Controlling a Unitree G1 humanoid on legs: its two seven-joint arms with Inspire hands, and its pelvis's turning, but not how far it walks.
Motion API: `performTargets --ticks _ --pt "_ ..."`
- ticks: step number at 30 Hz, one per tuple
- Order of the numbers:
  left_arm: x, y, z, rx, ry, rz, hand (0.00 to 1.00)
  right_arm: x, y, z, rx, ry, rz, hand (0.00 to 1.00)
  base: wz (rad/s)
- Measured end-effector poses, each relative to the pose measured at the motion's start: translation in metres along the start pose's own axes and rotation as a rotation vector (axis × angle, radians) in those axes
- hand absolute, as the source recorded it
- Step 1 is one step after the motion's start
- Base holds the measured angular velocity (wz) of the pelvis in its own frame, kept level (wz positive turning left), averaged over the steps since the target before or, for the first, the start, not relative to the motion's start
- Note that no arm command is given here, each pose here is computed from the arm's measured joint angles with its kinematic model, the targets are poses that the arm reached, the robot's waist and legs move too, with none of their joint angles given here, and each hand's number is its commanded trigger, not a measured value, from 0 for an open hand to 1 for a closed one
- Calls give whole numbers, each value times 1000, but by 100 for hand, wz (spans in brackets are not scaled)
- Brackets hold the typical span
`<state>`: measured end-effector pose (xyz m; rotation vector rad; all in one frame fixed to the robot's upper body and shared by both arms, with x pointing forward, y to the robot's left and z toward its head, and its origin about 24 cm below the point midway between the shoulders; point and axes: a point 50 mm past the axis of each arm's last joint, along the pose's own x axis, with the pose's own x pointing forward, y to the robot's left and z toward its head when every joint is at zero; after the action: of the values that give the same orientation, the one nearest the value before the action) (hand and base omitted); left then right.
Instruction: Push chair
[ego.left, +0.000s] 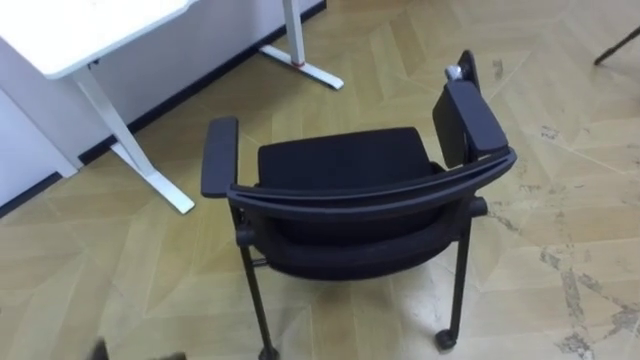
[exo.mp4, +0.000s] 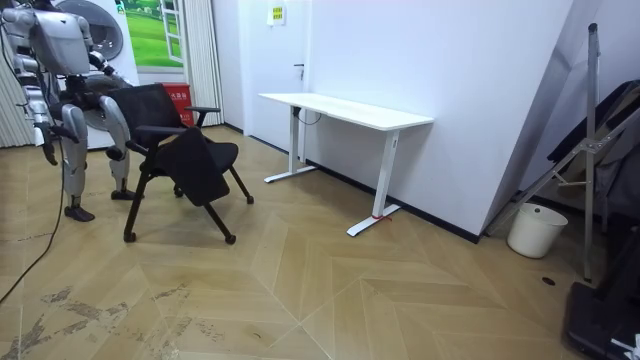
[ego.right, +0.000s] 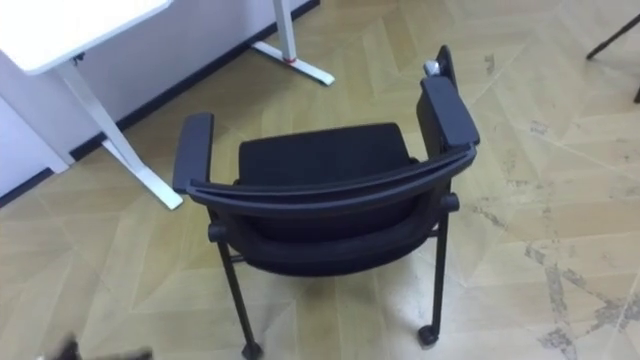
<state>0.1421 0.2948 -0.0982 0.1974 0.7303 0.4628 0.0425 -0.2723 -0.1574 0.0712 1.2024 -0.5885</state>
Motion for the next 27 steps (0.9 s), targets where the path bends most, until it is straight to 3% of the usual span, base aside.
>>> performTargets --ticks 7,9,14,19,24,27 --pt "-5 0 107 244 -450 44 0 1 -1 6 -19 -22 28 0 6" --pt "-15 -5 136 353 -585 55 0 1 0 8 -25 -34 41 0 12" --pt "-37 -12 172 501 -772 105 0 1 2 7 -82 -21 64 0 1" --pt "-47 -27 186 680 -817 72 0 1 3 6 -92 -12 72 0 2" --pt "-52 -53 184 821 -787 -99 0 2 5 10 -120 -5 94 0 -4" --pt "-55 -58 186 880 -777 -170 0 3 8 14 -143 -15 115 0 1"
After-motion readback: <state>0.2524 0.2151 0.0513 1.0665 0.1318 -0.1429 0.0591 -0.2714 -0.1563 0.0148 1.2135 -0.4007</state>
